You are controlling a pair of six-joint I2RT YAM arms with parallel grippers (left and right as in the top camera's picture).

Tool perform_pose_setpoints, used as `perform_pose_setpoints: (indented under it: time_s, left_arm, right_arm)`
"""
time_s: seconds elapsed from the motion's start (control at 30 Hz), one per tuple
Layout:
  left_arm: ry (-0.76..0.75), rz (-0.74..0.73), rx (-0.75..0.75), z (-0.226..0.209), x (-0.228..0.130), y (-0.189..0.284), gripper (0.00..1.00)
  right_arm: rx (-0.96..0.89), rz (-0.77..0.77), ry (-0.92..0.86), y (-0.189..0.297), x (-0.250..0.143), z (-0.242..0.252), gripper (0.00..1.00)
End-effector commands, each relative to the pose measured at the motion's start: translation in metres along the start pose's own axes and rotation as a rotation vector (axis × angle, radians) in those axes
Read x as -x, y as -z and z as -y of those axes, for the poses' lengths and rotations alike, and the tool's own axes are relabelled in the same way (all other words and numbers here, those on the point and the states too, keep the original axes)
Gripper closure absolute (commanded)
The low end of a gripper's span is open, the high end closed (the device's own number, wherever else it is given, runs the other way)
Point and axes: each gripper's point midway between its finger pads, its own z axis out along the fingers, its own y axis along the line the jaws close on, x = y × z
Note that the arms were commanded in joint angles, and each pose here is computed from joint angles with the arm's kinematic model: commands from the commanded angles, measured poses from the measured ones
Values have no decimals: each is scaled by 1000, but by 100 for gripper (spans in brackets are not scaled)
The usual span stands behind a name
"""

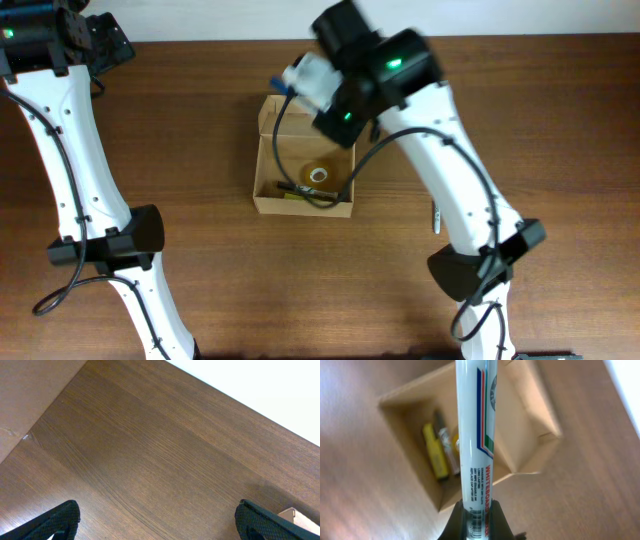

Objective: Pack container
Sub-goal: 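Lower the blue marker into the box with the right gripper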

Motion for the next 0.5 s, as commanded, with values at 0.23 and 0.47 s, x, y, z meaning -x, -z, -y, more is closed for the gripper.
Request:
perform_pose_setpoints:
  time_s: [0.23, 0.47]
  left_arm:
    - [3, 37, -3, -7, 6, 16, 0]
    - [3, 37, -3, -7, 6, 16, 0]
  right_arm:
    - [134, -264, 165, -139, -62, -38, 96]
    - [144, -294, 117, -179, -86, -45, 96]
